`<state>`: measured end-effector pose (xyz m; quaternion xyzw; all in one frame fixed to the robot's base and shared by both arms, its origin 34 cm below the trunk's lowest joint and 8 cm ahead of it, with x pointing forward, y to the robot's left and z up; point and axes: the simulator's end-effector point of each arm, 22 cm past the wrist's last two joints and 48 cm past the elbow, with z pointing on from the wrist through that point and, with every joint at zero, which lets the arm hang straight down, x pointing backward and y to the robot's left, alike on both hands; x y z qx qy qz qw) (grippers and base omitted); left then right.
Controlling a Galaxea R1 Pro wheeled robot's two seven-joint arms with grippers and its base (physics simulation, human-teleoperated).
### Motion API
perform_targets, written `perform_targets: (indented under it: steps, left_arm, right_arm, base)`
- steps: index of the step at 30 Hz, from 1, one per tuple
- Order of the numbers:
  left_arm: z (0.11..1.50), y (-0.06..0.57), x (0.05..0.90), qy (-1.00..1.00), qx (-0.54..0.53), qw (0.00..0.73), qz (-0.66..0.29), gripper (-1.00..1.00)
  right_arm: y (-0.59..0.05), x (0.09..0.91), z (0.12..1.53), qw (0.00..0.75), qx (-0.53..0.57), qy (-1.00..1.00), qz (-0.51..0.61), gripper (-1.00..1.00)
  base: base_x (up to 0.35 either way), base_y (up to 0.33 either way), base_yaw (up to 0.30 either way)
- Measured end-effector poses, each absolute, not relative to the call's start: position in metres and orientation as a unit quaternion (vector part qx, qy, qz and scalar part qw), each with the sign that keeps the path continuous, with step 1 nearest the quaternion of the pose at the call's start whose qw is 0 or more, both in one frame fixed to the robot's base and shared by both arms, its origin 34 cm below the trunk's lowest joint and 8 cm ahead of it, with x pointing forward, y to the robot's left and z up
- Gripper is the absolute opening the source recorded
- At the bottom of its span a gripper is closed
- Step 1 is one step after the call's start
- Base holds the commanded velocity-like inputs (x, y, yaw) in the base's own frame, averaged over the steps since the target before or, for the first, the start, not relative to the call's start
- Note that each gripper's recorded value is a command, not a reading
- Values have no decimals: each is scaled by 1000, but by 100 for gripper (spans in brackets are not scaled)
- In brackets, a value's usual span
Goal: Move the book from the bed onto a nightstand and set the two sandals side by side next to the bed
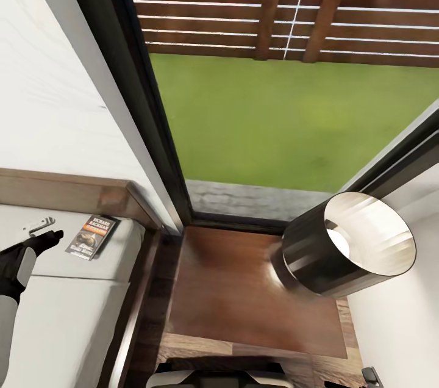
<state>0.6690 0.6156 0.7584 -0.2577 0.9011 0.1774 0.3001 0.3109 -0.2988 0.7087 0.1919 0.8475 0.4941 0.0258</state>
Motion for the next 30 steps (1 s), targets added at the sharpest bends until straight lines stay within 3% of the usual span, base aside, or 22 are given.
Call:
perform_targets:
  steps: [6, 12, 30]
  left_arm:
    - [747, 590, 675, 902, -261, 305, 159, 100]
    - [751, 552, 711, 880, -275, 366, 127, 100]
    - [763, 555, 726, 872, -278, 382, 127, 100]
  right_arm:
    - [-299, 311, 709, 26, 192, 848, 494, 100]
    - [-299, 311, 709, 26, 191, 848, 494, 100]
    - [-299, 311, 709, 26, 191, 847, 494, 100]
  base:
    - [0, 0, 0]
    - [0, 0, 0]
    - [0, 0, 0]
